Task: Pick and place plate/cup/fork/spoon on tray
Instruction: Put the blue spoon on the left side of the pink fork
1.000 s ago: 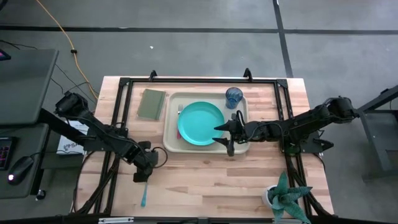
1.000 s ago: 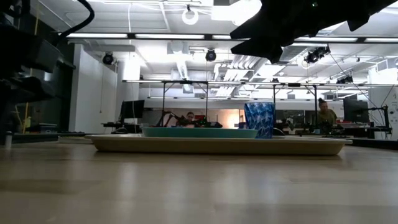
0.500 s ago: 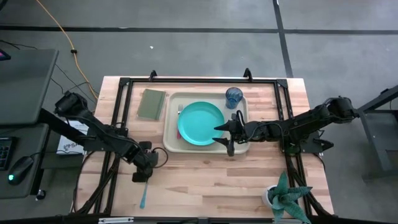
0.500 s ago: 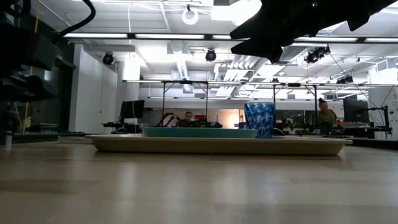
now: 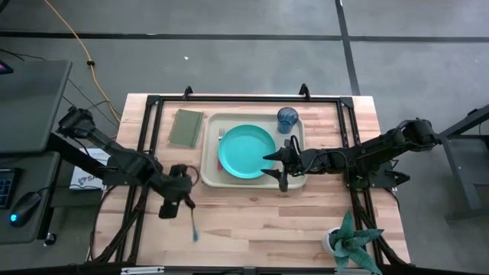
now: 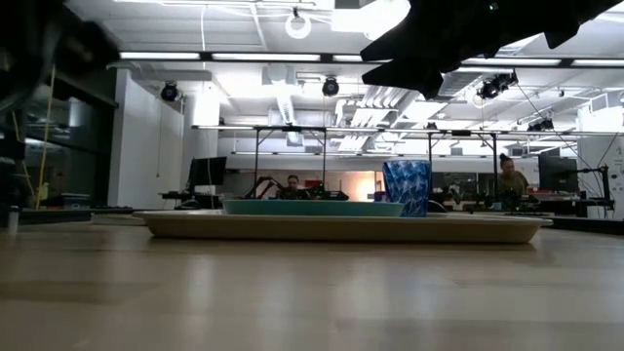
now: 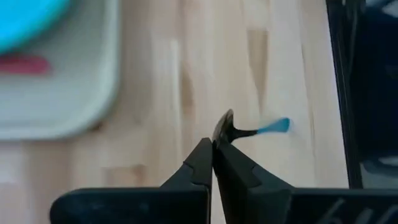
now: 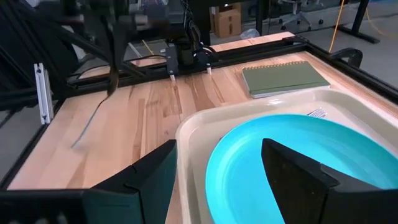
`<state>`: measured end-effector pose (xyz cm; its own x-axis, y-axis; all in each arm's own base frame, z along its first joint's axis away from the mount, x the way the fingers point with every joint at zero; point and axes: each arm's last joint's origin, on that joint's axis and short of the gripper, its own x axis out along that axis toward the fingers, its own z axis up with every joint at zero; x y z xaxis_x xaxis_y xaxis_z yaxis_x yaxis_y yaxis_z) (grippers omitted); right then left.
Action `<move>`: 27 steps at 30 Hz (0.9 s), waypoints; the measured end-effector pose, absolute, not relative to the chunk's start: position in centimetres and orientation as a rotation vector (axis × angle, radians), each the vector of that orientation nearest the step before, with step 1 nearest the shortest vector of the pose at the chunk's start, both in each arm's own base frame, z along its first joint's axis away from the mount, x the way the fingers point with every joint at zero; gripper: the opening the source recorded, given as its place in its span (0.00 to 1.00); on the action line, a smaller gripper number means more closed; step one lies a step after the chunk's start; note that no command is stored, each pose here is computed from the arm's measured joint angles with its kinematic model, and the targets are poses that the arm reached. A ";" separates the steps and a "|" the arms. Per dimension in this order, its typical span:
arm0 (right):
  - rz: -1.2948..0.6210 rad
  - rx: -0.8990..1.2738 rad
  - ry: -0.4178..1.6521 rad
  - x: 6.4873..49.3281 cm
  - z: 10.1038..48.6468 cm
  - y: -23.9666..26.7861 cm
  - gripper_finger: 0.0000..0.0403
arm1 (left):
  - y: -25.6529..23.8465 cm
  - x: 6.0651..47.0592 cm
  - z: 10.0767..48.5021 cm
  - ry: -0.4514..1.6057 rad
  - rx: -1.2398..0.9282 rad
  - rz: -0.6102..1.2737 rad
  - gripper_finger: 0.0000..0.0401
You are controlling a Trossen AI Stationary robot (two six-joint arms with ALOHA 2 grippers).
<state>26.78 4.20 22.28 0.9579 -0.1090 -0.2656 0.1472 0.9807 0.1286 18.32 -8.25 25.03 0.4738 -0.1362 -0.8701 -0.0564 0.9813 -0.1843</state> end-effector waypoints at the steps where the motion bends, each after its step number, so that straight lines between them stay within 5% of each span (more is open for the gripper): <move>1: -0.132 0.162 0.260 26.8 22.3 4.2 0.56 | -7.8 18.4 26.1 1.062 -0.184 -0.034 0.00; 15: -0.135 0.178 0.261 26.8 22.3 4.2 0.56 | 1.4 23.0 34.4 1.028 0.047 0.239 0.00; 27: -0.137 0.169 0.292 26.7 22.0 4.2 0.56 | 10.8 24.1 31.0 1.312 -0.117 0.290 0.00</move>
<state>26.69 4.19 21.97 0.9485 -0.1097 -0.2973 0.1584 0.9766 0.1451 24.06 10.78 31.04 0.2259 0.1436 -0.9635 -0.2757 0.9581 0.0782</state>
